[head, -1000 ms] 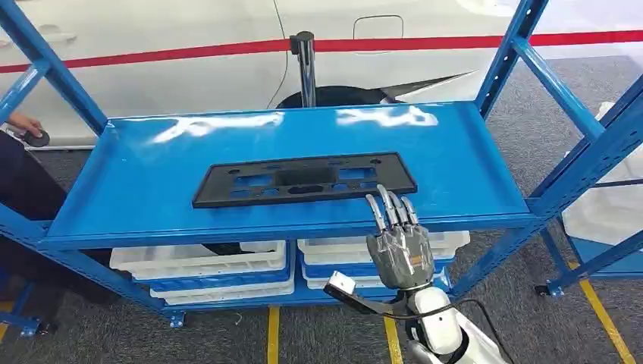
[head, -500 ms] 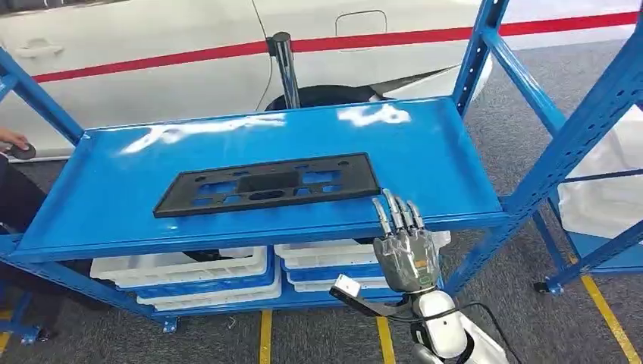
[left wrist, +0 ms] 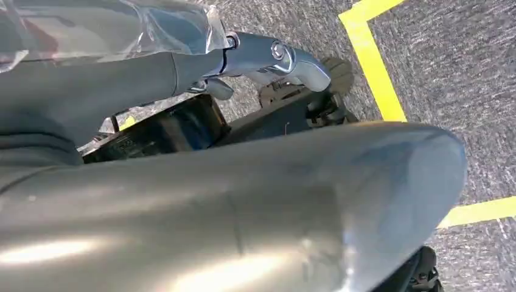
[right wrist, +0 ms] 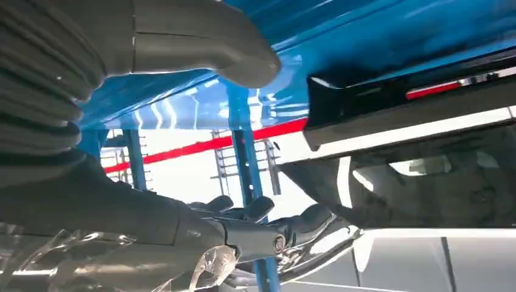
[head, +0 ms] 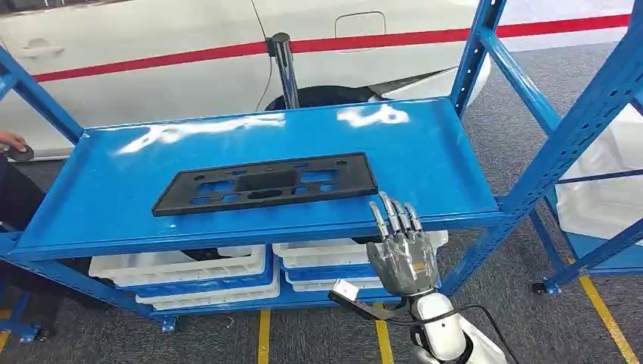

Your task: Take the parts from the cabinet and place them on the table.

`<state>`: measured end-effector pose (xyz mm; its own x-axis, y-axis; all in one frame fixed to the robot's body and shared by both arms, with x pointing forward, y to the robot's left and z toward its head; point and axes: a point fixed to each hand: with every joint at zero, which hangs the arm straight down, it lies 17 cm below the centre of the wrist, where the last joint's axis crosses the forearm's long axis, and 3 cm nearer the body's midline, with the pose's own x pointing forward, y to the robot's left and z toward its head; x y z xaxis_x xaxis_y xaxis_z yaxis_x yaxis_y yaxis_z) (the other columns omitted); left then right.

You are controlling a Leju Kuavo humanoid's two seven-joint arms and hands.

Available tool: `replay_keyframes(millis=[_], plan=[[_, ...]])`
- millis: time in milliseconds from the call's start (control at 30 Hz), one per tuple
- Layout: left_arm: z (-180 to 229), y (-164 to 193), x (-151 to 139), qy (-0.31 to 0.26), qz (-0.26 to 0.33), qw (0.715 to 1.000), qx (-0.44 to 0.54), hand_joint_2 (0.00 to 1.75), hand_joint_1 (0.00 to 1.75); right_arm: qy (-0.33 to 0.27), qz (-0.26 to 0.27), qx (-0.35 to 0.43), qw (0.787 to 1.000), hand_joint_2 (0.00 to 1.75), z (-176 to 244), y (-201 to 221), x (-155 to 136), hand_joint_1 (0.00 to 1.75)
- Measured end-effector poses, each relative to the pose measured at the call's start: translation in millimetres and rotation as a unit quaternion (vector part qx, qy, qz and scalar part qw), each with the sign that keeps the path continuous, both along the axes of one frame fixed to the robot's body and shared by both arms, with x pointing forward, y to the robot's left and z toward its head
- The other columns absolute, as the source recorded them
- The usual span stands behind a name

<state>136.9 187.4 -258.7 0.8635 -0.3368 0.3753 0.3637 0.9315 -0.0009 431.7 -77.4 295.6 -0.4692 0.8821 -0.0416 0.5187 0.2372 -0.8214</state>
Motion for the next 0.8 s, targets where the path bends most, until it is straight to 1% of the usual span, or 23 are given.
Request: replay_keyframes(millis=[33, 133, 167, 500, 733, 800], plan=[[0, 0, 0, 0.000, -0.001, 1.000, 0.000, 0.00, 0.00, 0.017, 0.009, 0.009, 1.000, 0.00, -4, 1, 1, 0.00], [0, -1, -1, 0.000, -0.003, 1.000, -0.002, 0.00, 0.00, 0.104, 0.054, 0.062, 0.991, 0.00, -20, 8, 2, 0.00], [0, -1, -1, 0.000, -0.003, 1.000, -0.002, 0.00, 0.00, 0.112, 0.060, 0.069, 0.989, 0.00, -21, 10, 0, 0.00], [1, -2, 1, -0.003, -0.003, 1.000, -0.002, 0.00, 0.00, 0.061, 0.057, 0.050, 0.995, 0.00, 1, 18, -11, 0.00], [1, -6, -2, -0.001, -0.004, 1.000, -0.005, 0.00, 0.00, 0.051, 0.055, 0.038, 0.996, 0.00, -1, 21, -15, 0.00], [0, 0, 1, -0.003, -0.003, 1.000, 0.001, 0.00, 0.00, 0.048, 0.054, 0.036, 0.997, 0.00, -2, 21, -16, 0.00]])
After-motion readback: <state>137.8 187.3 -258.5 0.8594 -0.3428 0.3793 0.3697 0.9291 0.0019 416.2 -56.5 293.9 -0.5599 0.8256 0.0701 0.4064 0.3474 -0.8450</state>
